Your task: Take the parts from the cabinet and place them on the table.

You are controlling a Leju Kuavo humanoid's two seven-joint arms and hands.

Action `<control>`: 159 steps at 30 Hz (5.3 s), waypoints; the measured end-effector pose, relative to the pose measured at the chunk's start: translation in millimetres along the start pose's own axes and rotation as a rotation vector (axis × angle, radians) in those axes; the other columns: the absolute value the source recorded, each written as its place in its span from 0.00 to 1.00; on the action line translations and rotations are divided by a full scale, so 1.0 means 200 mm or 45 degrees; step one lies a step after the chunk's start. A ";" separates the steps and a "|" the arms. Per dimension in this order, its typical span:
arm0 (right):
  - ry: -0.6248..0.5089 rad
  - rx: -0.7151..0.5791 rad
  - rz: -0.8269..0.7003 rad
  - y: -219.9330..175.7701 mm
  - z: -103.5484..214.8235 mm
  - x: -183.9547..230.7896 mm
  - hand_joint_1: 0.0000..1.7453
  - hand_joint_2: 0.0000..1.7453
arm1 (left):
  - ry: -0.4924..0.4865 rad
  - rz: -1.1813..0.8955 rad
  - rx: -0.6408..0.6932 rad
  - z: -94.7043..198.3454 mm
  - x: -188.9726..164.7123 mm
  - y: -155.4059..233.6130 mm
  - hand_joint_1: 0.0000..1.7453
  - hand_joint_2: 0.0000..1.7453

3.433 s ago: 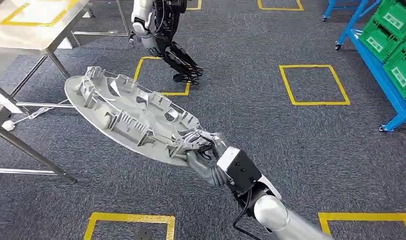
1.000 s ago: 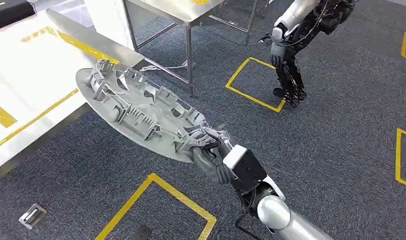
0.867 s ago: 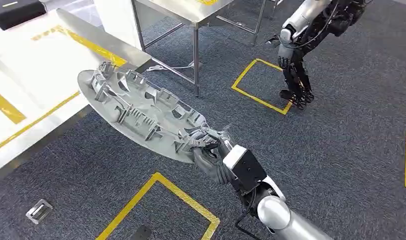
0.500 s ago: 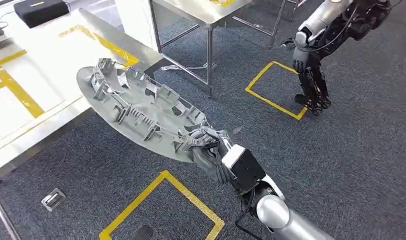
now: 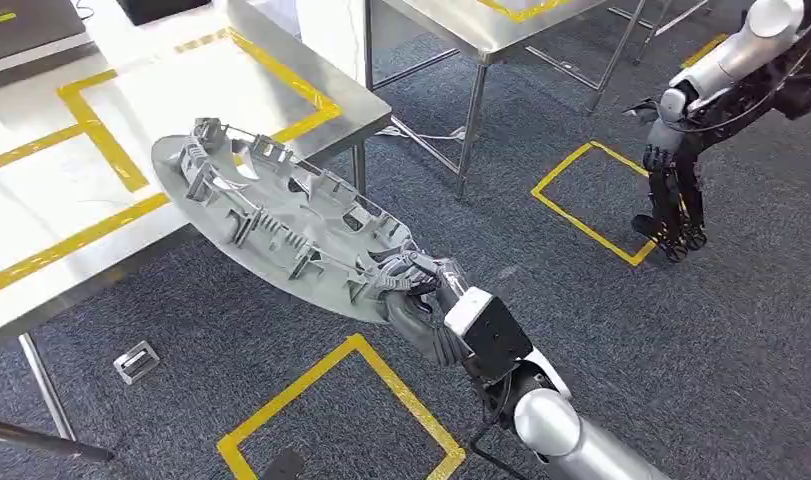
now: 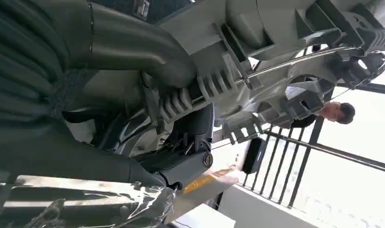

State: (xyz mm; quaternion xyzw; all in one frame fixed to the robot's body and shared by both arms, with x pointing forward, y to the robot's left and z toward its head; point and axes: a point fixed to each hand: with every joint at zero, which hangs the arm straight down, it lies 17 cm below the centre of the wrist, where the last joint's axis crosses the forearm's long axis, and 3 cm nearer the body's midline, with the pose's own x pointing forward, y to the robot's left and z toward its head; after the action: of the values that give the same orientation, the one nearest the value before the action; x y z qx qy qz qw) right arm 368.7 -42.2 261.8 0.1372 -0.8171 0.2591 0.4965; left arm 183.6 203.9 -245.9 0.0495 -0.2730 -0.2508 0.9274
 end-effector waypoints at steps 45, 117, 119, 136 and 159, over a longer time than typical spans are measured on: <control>0.015 0.012 -0.003 0.01 0.01 -0.04 1.00 1.00 | 0.014 -0.004 0.006 0.00 -0.03 0.02 0.00 1.00; -0.053 -0.032 0.264 -0.25 -0.25 0.14 1.00 1.00 | -0.017 -0.056 -0.045 -0.01 0.05 -0.03 0.00 1.00; -0.075 -0.035 0.292 -0.27 -0.28 0.18 1.00 1.00 | -0.022 -0.059 -0.045 -0.01 0.06 -0.02 0.00 1.00; -0.112 0.002 0.357 -0.28 -0.38 0.25 1.00 1.00 | -0.033 -0.079 -0.056 -0.01 0.09 -0.03 0.00 1.00; -0.072 0.038 0.341 -0.22 -0.40 0.15 1.00 1.00 | -0.031 -0.087 -0.062 -0.01 0.09 -0.04 0.00 1.00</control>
State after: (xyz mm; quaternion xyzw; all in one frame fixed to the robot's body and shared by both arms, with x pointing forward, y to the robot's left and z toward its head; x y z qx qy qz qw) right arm 434.7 -33.5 331.7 0.0415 -0.8379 0.3311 0.4320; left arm 194.0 188.5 -241.5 0.0333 -0.2761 -0.2895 0.9159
